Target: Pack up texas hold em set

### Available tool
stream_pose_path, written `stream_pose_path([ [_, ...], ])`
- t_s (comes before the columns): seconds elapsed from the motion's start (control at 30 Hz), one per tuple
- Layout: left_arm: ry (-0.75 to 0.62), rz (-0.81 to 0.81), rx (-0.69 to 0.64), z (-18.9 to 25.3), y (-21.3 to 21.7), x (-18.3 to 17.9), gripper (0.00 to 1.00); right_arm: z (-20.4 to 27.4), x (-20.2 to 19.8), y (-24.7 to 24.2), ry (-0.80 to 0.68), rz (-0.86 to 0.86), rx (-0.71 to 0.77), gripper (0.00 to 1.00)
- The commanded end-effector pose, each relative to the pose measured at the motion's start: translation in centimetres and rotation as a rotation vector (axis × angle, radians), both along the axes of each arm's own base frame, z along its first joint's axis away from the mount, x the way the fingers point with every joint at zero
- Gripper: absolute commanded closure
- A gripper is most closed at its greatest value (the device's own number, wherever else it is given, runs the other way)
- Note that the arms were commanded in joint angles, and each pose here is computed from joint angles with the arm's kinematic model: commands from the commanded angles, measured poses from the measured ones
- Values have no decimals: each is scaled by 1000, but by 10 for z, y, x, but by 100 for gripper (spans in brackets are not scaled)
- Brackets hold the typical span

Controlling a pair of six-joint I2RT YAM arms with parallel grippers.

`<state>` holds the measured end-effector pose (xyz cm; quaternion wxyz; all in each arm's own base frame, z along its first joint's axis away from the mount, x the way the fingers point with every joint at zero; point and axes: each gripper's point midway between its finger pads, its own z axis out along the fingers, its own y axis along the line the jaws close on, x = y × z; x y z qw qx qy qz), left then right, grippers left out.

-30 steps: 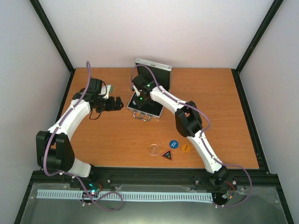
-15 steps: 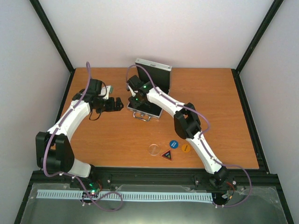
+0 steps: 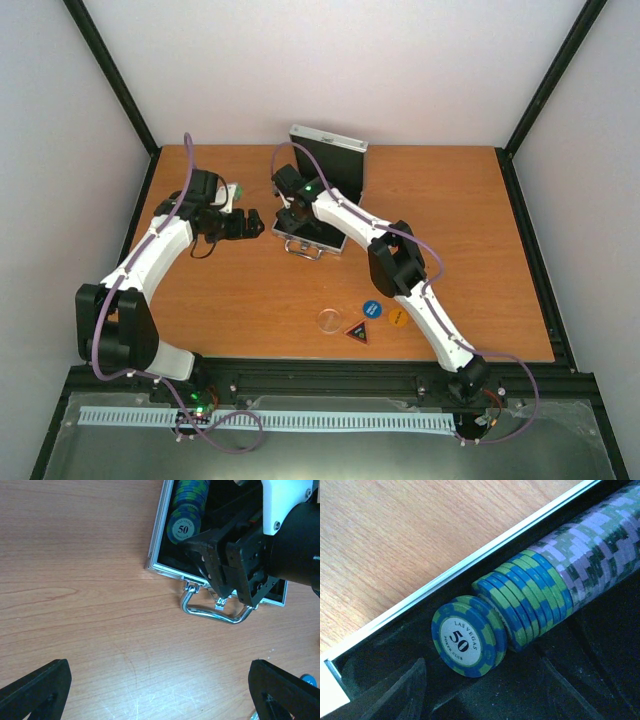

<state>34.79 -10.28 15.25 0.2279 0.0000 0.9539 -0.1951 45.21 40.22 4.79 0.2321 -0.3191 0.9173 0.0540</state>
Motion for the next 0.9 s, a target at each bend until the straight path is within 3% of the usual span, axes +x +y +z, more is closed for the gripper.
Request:
stream_pose_path([
  [0.0, -29, -11, -11, 9, -1, 2, 0, -4, 3, 2, -6, -5, -1, 34],
  [0.07, -30, -12, -9, 9, 0, 1, 0, -7, 5, 0, -12, -12, -15, 28],
  [0.43, -24, -15, -5, 7, 0, 0, 0, -14, 24, -18, -65, -64, -83, 28],
  [0.87, -18, -17, -8, 4, -1, -1, 0, -12, 47, -32, -82, -97, -67, 28],
])
